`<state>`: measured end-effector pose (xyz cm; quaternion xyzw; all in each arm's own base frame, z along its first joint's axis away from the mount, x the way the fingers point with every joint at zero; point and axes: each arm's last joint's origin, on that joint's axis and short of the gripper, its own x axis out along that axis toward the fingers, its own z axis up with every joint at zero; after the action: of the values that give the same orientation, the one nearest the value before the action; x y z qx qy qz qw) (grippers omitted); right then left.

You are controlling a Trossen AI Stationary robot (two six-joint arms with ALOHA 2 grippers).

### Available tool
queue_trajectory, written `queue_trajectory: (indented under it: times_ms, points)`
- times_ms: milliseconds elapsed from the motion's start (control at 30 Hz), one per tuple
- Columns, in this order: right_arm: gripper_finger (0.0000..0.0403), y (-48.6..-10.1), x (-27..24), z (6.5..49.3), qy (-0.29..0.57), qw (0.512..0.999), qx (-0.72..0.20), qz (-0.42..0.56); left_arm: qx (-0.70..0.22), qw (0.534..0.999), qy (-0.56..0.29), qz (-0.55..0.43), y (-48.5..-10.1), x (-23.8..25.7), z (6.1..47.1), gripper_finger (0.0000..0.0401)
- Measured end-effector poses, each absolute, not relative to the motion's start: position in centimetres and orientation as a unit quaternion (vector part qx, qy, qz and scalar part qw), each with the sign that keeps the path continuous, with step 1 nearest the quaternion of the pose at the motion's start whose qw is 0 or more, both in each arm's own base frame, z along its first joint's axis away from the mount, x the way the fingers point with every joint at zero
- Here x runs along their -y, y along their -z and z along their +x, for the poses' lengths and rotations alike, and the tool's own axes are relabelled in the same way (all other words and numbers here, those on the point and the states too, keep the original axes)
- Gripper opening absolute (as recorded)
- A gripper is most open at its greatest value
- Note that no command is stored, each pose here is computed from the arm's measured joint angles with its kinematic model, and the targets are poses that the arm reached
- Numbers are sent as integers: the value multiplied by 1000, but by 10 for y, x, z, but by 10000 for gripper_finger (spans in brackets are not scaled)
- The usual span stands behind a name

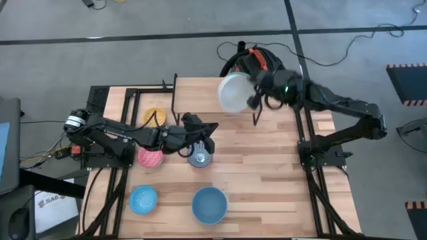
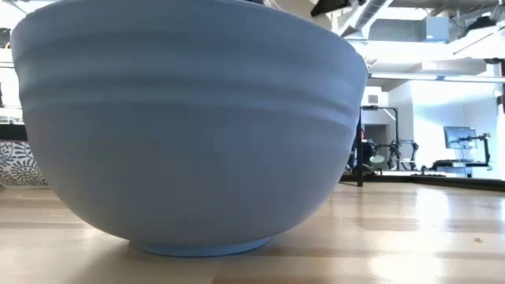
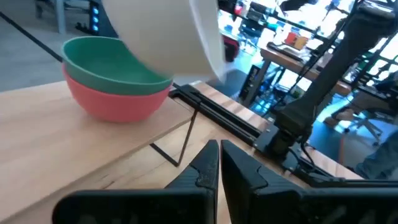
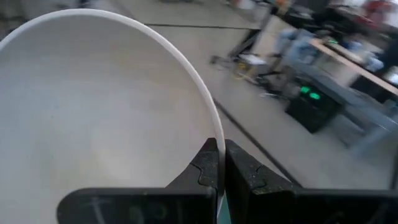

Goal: Place and stack bowls onto a shelf
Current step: Stack the white bowl on top of the green bowl on the shelf

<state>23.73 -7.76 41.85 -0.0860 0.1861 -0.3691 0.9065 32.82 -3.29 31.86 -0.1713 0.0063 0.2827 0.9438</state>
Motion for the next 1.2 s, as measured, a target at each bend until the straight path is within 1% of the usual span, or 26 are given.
queue_trajectory:
  times_ms: [100, 167, 233, 367, 533, 700, 800, 867, 967, 1067, 1200]
  points:
    - [29, -426, 104, 235, 403, 894, -184, -64, -14, 946, -273, -173, -318, 14, 331, 1]
    - [29, -424, 124, 233, 421, 880, -216, -50, -16, 947, -268, -174, -319, 2, 331, 1]
    - [29, -425, 143, 233, 424, 875, -231, -20, -19, 949, -259, -178, -320, -10, 330, 1]
    - [29, -416, 177, 233, 405, 864, -291, 65, -34, 953, -240, -182, -323, -24, 326, 1]
    - [29, -406, 205, 237, 385, 850, -337, 126, -82, 947, -258, -172, -325, -30, 310, 2]
    - [29, -386, 222, 244, 338, 839, -381, 191, -132, 937, -276, -167, -327, -31, 290, 2]
    - [30, -376, 226, 245, 331, 825, -409, 206, -157, 929, -289, -168, -325, -30, 282, 2]
    - [41, -372, 226, 246, 327, 819, -421, 212, -171, 924, -295, -171, -324, -29, 278, 3]
    - [72, -372, 226, 247, 316, 825, -414, 222, -182, 923, -294, -169, -323, -28, 276, 15]
    - [108, -378, 224, 245, 310, 833, -397, 230, -186, 924, -289, -169, -322, -25, 276, 42]
    - [156, -387, 219, 239, 314, 839, -380, 231, -188, 925, -284, -169, -322, -21, 276, 87]
